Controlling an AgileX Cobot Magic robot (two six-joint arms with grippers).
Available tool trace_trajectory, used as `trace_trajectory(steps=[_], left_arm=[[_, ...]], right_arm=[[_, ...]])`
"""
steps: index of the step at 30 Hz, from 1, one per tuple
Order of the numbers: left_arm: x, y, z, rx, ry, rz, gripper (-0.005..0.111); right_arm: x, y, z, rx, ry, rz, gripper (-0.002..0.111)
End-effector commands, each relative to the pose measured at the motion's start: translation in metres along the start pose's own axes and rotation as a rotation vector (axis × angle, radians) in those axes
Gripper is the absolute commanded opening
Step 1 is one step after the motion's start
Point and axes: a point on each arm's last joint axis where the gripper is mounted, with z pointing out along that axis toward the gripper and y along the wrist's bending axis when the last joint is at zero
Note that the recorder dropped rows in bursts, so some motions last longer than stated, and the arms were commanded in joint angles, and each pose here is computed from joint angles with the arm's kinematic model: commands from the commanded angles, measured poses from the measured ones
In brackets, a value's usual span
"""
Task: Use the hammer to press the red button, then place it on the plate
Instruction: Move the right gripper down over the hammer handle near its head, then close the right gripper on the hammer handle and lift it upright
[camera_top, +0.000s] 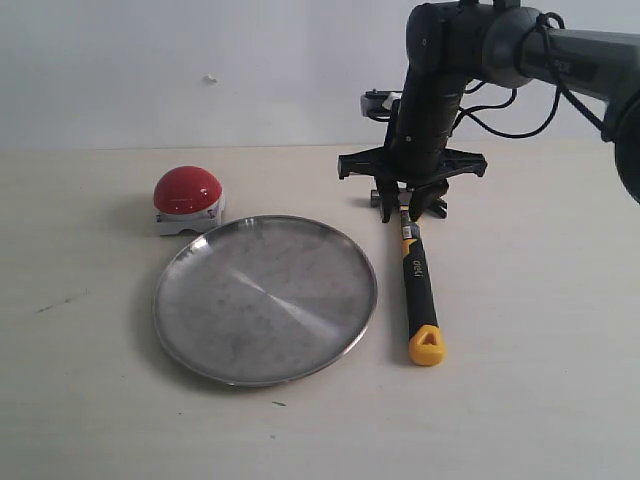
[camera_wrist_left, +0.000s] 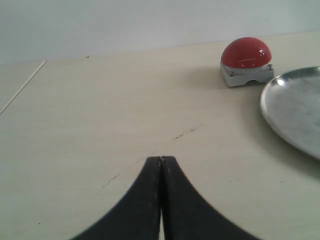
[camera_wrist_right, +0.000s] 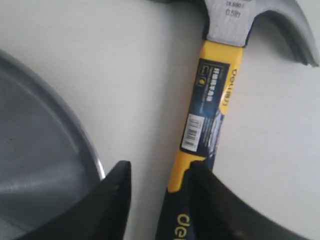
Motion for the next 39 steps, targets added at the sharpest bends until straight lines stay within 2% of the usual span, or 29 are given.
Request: trace_trajectory(steps=[1, 5, 24, 39], left_arm=[[0.0, 0.0, 0.0, -0.002, -0.01, -0.002, 0.0], [0.0, 0.0, 0.0, -0.002, -0.01, -0.002, 0.0], [0.0, 0.0, 0.0, -0.002, -0.01, -0.002, 0.0], [0.0, 0.0, 0.0, -0.002, -0.01, -0.002, 0.0]], right_arm=[[-0.006, -0.005, 0.002, 0.07, -0.027, -0.016, 0.056], [-0.009, -0.012, 0.011, 0.154, -0.038, -0.021, 0.057], [-0.021, -0.01, 0.051, 0.142, -0.031, -0.018, 0.057], [-0.02, -0.01, 0.056, 0.147, -0.015, -0.022, 0.052]])
